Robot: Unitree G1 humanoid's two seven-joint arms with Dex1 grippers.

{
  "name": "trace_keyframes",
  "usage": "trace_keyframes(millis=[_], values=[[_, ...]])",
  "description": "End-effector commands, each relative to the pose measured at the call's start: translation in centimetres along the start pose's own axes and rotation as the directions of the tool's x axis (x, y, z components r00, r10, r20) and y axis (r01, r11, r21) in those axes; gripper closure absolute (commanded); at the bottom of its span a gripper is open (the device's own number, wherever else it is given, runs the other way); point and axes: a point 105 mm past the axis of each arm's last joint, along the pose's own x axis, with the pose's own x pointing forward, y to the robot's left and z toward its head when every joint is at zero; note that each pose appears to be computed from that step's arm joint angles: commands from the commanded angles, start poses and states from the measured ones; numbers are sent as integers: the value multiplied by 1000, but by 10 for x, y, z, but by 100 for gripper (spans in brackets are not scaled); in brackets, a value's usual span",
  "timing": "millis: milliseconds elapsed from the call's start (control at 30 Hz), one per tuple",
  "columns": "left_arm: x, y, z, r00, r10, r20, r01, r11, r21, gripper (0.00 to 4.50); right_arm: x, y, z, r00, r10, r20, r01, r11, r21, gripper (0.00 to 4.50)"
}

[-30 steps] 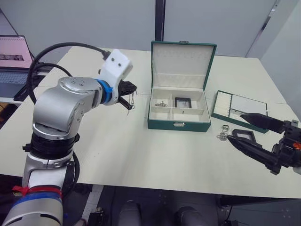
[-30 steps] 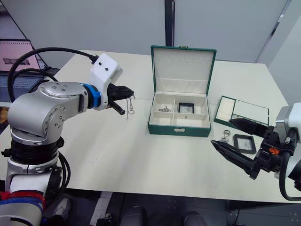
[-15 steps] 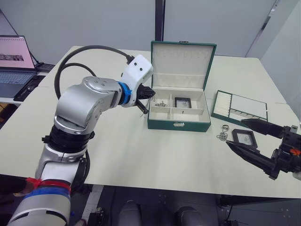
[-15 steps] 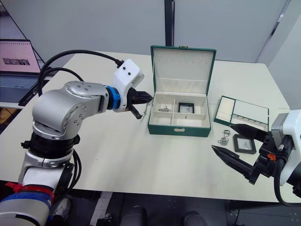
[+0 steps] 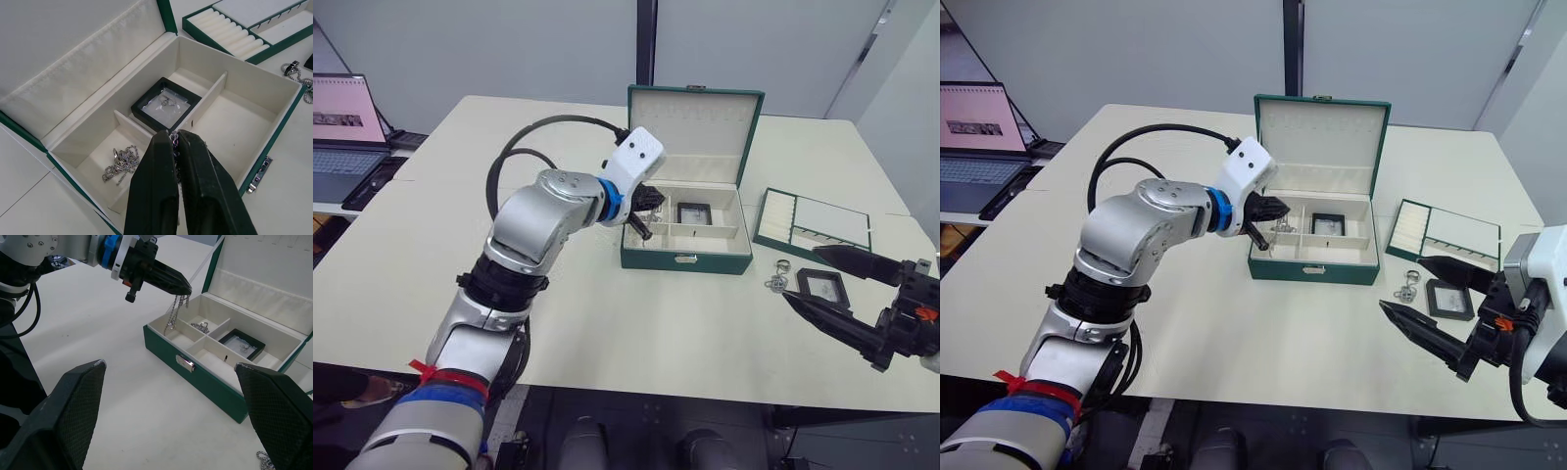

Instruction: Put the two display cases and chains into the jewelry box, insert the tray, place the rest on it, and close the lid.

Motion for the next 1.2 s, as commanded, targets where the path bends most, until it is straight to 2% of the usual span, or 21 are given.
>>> trace_keyframes(millis=[33, 167, 1000, 1100, 1200], values=[[4, -2, 4, 1000, 13, 23, -14, 999, 46, 449, -1, 4, 12, 999, 18, 43, -17, 1000, -22, 0], [8, -1, -2, 1000, 25, 2, -25, 998, 51, 449, 0, 9, 15, 997, 47, 56, -47, 999, -1, 0], [8, -1, -27, 996, 29, -85, -26, 999, 30, 449, 2, 4, 17, 999, 27, 44, -26, 999, -28, 0], [9, -7, -26, 997, -28, -78, 28, 1000, 3, 372, 2, 3, 17, 999, 26, 43, -25, 999, -32, 0], [8, -1, -25, 997, 7, -76, -7, 1000, 9, 279, 2, 3, 16, 999, 24, 41, -23, 999, -34, 0]])
